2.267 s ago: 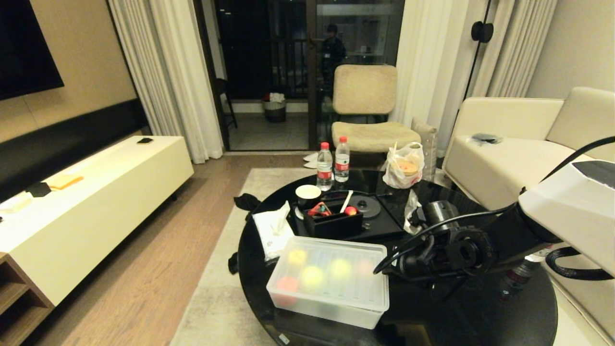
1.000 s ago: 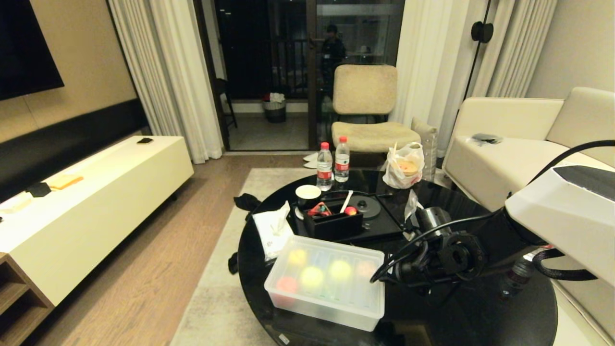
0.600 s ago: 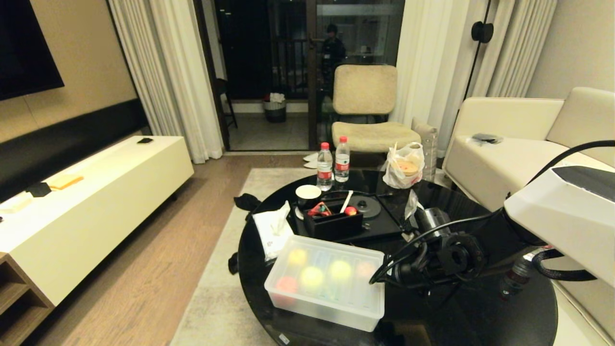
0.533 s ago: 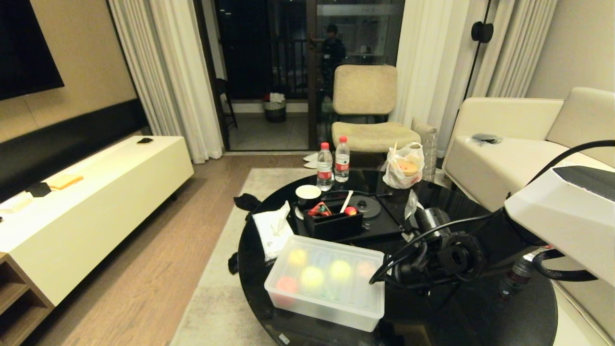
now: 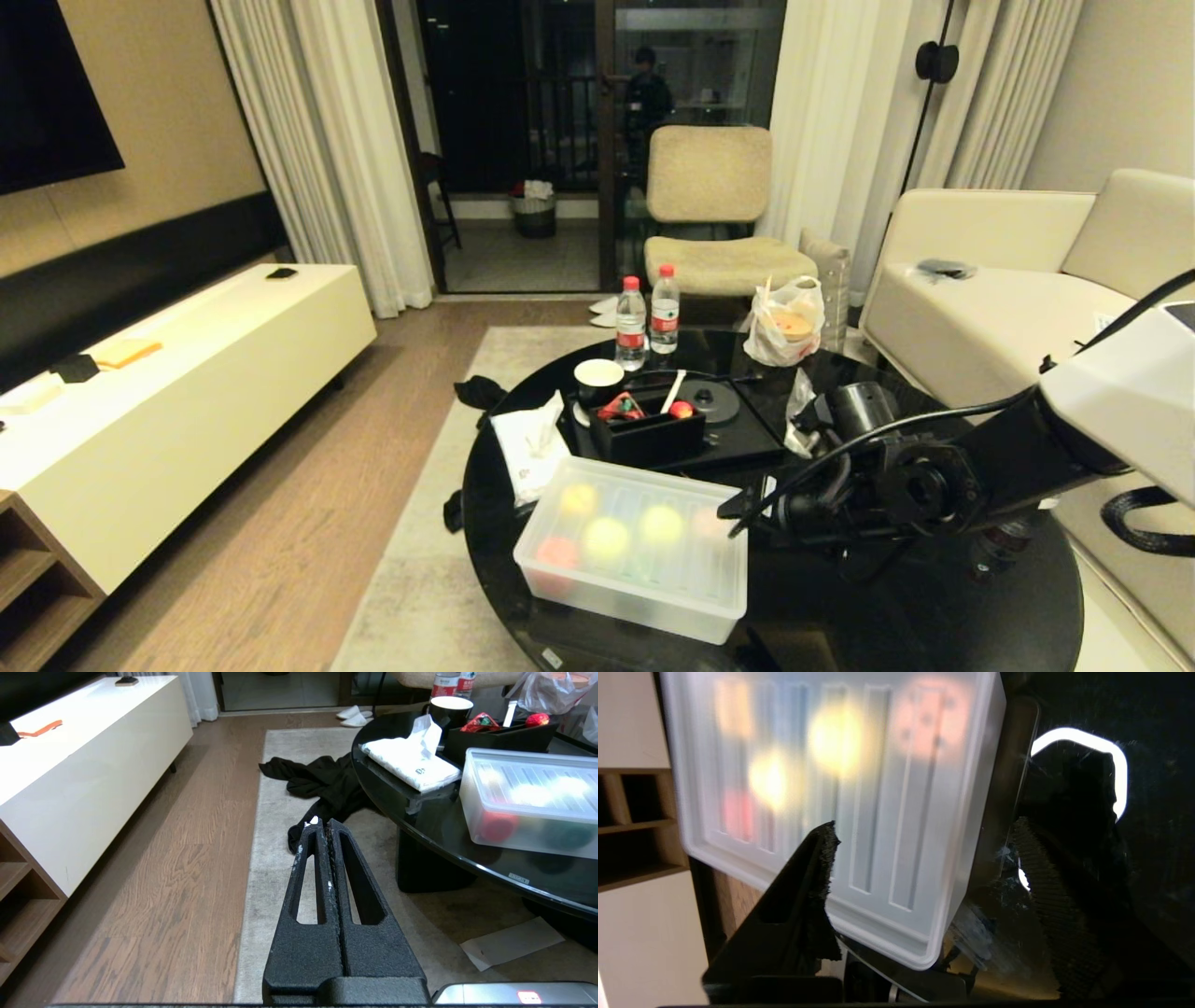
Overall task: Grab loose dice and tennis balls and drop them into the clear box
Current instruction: Close the lid
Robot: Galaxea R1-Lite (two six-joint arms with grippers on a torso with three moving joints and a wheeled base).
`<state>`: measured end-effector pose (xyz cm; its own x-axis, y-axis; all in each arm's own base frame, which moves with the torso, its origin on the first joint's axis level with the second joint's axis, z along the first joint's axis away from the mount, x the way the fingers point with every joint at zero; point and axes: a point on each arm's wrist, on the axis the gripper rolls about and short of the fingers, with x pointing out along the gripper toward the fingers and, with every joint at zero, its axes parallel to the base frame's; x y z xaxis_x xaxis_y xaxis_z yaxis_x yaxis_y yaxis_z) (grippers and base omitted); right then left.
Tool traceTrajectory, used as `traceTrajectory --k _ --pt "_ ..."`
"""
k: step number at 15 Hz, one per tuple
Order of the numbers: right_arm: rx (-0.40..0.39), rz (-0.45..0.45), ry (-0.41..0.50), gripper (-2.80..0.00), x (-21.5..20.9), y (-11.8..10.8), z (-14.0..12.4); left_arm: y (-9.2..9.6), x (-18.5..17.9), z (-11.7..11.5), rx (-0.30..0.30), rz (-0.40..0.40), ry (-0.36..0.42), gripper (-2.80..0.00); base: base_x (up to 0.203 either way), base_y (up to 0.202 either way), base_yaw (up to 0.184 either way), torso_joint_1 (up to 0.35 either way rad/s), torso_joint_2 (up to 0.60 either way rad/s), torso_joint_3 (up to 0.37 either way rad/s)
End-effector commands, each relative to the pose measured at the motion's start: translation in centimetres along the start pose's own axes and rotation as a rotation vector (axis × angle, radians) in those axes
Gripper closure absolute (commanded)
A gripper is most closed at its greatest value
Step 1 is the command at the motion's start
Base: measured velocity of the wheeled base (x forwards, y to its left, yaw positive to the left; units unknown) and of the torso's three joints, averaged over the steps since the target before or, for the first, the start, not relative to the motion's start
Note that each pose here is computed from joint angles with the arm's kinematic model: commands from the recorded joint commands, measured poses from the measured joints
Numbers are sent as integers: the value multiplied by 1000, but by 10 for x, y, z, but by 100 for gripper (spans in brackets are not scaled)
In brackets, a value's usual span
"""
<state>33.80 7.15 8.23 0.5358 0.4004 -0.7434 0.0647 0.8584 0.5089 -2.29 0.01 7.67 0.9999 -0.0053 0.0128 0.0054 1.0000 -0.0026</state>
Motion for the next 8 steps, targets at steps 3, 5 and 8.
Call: traceTrajectory --k 3,5,8 --pt "-5 37 -99 -280 -36 7 11 0 0 -1 0 -1 4 0 0 0 0 0 0 0" --pt "-12 46 -122 -280 -42 11 15 0 0 -1 0 0 3 0 0 0 0 0 0 0" --pt "-28 64 -155 0 -53 19 21 0 0 -1 0 1 3 0 0 0 0 0 0 0"
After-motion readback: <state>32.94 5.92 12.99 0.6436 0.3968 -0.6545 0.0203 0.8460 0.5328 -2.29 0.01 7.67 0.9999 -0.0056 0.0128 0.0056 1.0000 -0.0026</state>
